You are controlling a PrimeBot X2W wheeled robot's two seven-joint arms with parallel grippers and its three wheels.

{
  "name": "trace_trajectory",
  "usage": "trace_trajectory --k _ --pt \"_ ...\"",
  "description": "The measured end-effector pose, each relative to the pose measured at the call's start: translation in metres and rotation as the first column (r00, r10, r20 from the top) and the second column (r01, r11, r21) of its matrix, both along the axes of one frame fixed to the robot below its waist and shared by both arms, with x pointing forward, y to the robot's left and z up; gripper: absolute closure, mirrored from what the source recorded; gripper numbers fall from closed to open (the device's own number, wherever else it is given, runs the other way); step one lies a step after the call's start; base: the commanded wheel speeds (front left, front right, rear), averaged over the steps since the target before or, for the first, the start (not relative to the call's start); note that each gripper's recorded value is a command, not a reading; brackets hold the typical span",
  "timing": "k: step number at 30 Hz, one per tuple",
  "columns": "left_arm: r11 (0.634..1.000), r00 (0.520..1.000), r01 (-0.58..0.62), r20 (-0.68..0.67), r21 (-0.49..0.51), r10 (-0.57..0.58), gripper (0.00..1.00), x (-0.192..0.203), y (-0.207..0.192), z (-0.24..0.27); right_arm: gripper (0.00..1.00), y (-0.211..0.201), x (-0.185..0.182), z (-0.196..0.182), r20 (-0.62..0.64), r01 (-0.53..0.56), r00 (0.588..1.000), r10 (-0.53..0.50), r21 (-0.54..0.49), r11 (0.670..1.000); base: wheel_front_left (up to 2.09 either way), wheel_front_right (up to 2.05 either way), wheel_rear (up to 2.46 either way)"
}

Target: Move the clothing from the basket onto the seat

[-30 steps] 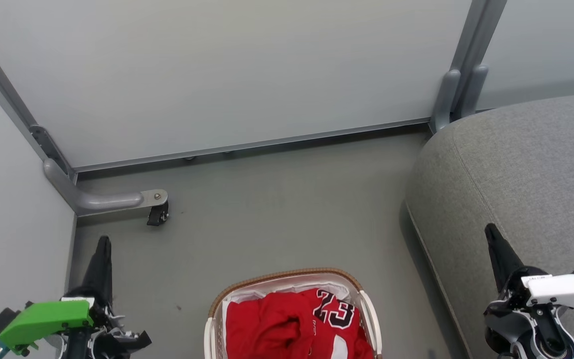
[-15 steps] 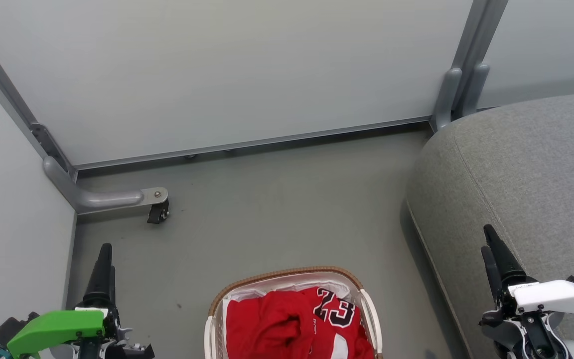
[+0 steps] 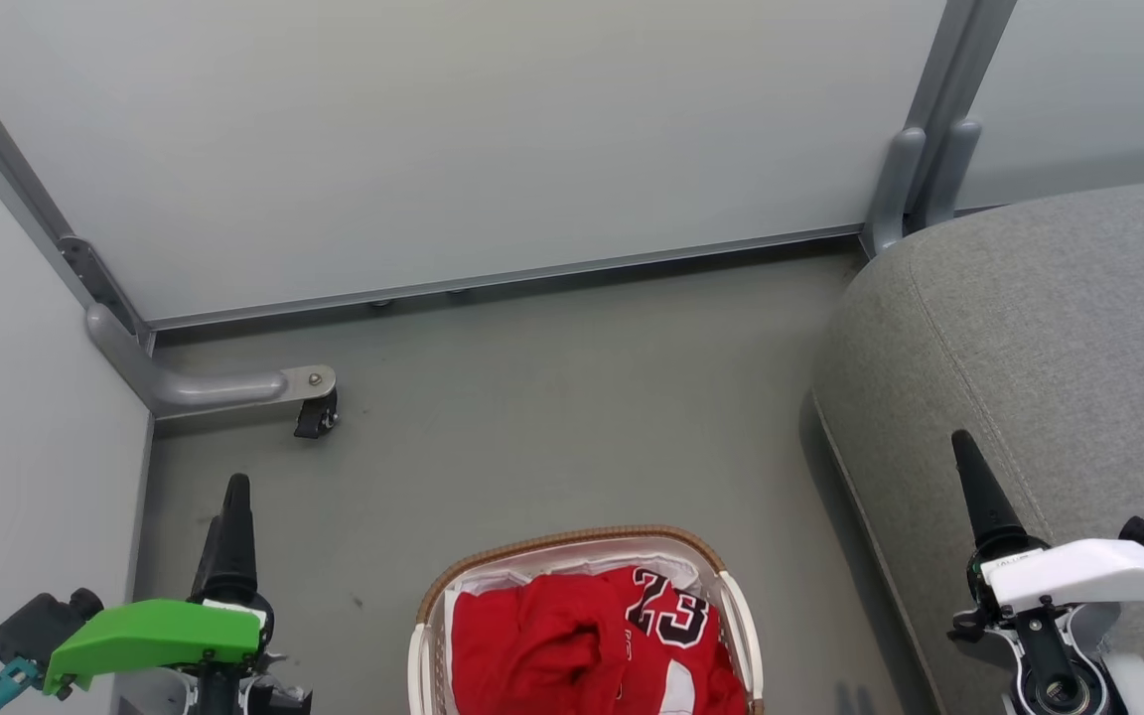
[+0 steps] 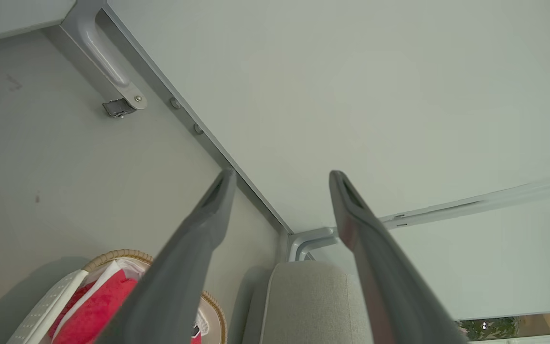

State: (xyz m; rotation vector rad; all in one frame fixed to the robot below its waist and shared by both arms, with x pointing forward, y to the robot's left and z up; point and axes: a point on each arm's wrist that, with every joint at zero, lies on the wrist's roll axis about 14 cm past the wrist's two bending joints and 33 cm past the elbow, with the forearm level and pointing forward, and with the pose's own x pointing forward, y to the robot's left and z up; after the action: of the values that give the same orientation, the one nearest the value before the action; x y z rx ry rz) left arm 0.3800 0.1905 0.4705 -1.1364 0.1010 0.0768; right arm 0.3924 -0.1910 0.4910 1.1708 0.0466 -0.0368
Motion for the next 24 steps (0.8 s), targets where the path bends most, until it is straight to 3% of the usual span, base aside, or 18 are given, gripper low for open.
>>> trace_trajectory --k 11,24 --pt "0.973 0.999 0.036 -0.011 0.226 -0.034 0.00 0.002 -0.003 -0.004 0.00 0.012 0.006 0.004 0.015 -0.046 0.999 0.050 -0.204 0.978 0.00 0.00 0.00" --pt "0.892 0.998 0.067 -0.025 0.447 -0.062 0.00 0.001 -0.004 -0.005 0.00 0.017 0.007 0.004 0.019 -0.064 0.997 0.081 -0.442 0.895 0.00 0.00 0.00"
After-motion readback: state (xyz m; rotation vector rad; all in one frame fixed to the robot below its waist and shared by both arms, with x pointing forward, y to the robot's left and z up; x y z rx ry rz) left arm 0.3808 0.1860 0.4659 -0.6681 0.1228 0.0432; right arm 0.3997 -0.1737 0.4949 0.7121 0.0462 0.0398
